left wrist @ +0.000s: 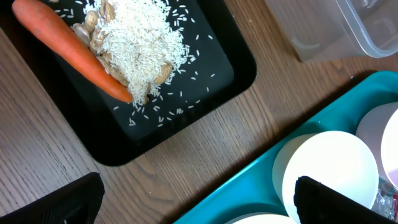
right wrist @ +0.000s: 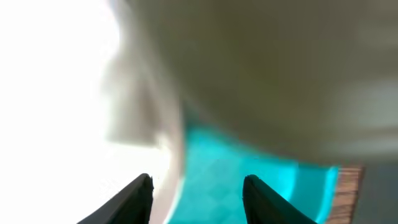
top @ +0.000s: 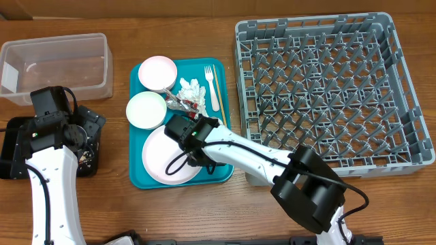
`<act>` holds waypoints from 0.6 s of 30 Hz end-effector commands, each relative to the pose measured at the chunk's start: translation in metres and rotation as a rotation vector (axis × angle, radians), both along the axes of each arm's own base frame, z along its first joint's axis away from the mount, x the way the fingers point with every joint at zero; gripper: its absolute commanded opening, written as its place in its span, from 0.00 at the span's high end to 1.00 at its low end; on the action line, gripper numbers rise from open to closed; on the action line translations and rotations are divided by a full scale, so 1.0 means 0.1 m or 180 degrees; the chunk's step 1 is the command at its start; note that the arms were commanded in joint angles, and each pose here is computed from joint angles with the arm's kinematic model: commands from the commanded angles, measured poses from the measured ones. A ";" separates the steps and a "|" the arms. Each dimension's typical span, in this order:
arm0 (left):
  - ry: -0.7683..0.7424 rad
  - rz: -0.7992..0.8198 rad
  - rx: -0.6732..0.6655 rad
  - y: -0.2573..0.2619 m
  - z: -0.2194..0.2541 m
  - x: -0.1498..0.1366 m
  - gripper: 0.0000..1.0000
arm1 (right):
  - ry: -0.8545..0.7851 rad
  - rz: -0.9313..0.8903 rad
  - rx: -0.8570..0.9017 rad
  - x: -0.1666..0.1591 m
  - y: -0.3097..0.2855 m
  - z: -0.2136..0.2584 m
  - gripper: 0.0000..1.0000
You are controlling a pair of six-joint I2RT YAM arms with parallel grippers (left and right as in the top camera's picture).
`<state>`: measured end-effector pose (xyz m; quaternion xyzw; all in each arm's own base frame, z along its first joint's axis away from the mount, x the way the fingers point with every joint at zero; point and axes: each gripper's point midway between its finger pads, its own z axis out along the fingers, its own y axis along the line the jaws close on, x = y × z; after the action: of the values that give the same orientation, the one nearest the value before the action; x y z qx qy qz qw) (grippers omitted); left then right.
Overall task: Sort waste into correct bins and load items into the dishwasher rack
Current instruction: 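Close the right gripper on the plate rim and tilt it up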
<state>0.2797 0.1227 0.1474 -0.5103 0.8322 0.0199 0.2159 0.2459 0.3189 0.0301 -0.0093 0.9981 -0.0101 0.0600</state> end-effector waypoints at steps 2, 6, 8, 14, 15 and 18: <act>-0.0043 0.0065 0.0064 0.06 0.07 0.02 0.00 | 0.0004 0.0150 0.0104 -0.09 0.19 0.02 0.48; -0.0043 0.0066 0.0064 0.06 0.07 0.02 0.00 | 0.0013 0.0118 0.0140 -0.16 0.26 0.00 0.49; -0.0043 0.0066 0.0064 0.06 0.07 0.02 0.00 | 0.0014 0.0128 0.0145 -0.19 0.28 0.00 0.51; -0.0043 0.0066 0.0064 0.06 0.07 0.02 0.00 | 0.0025 0.0101 0.0125 -0.19 0.28 -0.05 0.52; -0.0043 0.0066 0.0064 0.06 0.07 0.02 0.00 | 0.0034 0.0081 0.0112 -0.19 0.27 -0.07 0.52; -0.0043 0.0066 0.0065 0.06 0.07 0.02 0.00 | 0.0072 0.0074 0.0050 -0.20 0.26 -0.16 0.51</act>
<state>0.2797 0.1228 0.1474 -0.5103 0.8322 0.0201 0.2160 0.2242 0.3424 0.0245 -0.0293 0.9981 0.0062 0.0540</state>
